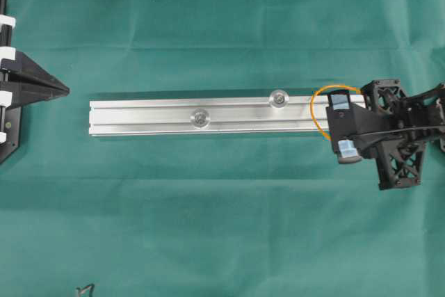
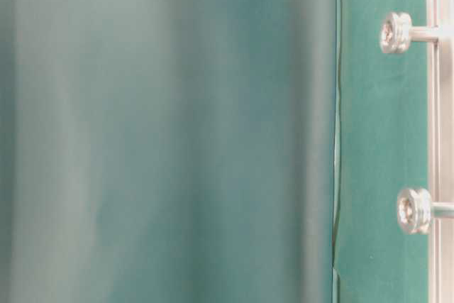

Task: Hook the rubber onto the shaft.
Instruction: 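Close the right gripper on the band's top strand and lift it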

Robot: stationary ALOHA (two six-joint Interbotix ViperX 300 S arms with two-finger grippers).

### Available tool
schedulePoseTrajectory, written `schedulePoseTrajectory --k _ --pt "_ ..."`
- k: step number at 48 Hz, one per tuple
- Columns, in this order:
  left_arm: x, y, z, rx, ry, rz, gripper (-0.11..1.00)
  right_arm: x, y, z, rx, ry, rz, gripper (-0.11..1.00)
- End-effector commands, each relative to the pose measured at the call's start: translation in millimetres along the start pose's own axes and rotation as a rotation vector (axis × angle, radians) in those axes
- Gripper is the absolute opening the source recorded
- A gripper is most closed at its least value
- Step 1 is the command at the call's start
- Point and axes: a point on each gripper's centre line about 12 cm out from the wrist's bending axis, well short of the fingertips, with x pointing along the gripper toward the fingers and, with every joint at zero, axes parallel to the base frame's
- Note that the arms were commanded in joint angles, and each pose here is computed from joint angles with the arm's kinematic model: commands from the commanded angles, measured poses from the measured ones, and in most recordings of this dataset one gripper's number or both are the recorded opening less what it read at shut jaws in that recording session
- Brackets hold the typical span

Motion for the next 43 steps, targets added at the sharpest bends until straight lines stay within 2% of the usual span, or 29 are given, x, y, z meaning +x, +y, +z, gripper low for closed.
schedulePoseTrajectory --k 1,17,43 --pt "-3.3 0.3 10.8 0.001 -0.025 0.001 0.02 -18.4 2.1 8.2 -0.008 -0.034 0.002 0.07" --pt "-3.7 0.4 10.9 0.004 -0.026 0.002 0.02 -54.9 0.6 14.9 -0.03 -0.028 -0.034 0.07" --pt "-3.7 0.3 10.9 0.002 -0.026 0.001 0.02 -60.9 0.3 16.8 -0.03 -0.023 -0.04 0.07"
